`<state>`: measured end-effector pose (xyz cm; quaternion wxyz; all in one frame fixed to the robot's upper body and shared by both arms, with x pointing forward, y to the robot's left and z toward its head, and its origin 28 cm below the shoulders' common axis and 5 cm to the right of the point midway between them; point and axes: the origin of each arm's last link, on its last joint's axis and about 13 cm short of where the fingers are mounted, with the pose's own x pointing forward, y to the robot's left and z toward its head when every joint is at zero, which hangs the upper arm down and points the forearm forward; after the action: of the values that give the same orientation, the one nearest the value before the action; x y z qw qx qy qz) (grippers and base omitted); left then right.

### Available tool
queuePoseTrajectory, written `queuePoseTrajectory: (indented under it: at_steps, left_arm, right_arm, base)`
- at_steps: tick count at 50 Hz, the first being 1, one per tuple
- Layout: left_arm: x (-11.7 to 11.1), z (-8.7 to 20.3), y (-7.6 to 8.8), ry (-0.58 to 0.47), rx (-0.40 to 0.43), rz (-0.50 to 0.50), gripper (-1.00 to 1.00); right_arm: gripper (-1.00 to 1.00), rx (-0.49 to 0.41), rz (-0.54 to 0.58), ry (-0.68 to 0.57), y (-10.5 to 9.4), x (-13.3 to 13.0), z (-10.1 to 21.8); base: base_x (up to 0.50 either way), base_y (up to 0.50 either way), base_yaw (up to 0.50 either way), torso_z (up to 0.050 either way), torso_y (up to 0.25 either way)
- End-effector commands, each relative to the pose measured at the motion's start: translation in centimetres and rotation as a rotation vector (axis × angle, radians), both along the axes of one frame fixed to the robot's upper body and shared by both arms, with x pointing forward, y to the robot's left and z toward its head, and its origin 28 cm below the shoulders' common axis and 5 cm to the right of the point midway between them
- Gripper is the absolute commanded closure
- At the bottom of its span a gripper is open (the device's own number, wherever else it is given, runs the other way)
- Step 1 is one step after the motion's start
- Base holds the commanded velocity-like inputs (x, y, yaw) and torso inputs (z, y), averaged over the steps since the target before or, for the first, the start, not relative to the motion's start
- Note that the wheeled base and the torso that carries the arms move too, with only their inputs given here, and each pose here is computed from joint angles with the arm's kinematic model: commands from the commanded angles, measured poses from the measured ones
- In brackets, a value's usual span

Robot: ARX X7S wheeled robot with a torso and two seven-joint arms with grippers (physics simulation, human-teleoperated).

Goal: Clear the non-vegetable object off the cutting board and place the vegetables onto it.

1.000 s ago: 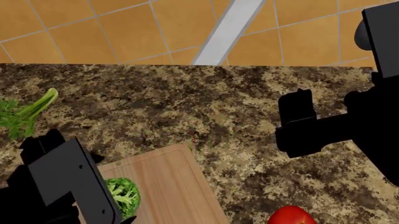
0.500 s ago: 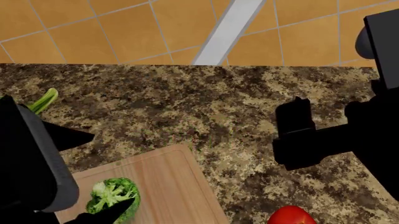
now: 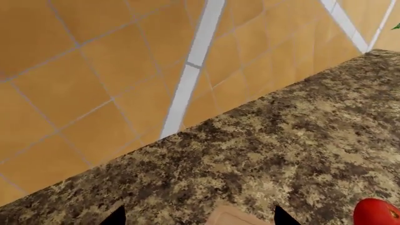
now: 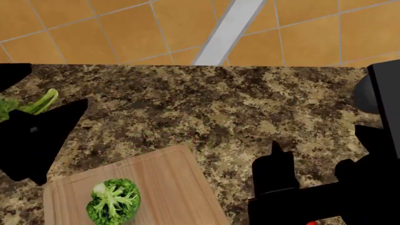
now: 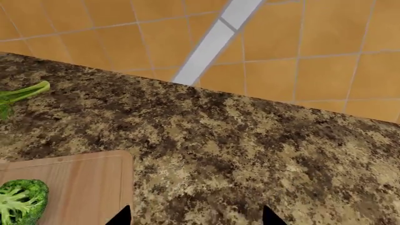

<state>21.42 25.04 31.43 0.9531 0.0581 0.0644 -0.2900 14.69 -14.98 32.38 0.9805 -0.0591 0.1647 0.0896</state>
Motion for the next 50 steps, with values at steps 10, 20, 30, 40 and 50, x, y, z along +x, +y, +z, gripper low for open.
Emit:
queuePoseTrajectory:
  at_steps: [10, 20, 30, 40, 50]
  left_arm:
    - [-1.1, 1.7, 1.1, -0.088, -0.163, 0.058, -1.00]
    - [-1.1, 1.4, 1.5, -0.080, -0.180, 0.062, -1.00]
    - [-1.1, 1.1, 1.6, -0.078, -0.180, 0.060, -1.00]
    - [-1.0, 1.0, 1.6, -0.075, -0.180, 0.063, -1.00]
    - [-0.9, 1.2, 1.6, -0.083, -0.180, 0.071, -1.00]
  right_arm:
    - [-1.00, 0.034, -0.037, 0.129, 0.6, -2.1, -0.4]
    - [-1.00, 0.035, 0.007, 0.256, 1.2, -1.0, 0.4]
    - [-1.00, 0.012, 0.006, 0.259, 0.7, 0.0, 0.0]
    - [-1.00, 0.006, -0.001, 0.262, 0.1, 1.2, -0.9]
    - [-1.00, 0.027, -0.009, 0.284, -0.4, 1.5, -2.4]
  base:
    - [0.00, 0.00, 0.00, 0.000, 0.000]
    - [0.00, 0.00, 0.00, 0.000, 0.000]
    - [0.00, 0.00, 0.00, 0.000, 0.000]
    - [0.00, 0.00, 0.00, 0.000, 0.000]
    - [0.00, 0.00, 0.00, 0.000, 0.000]
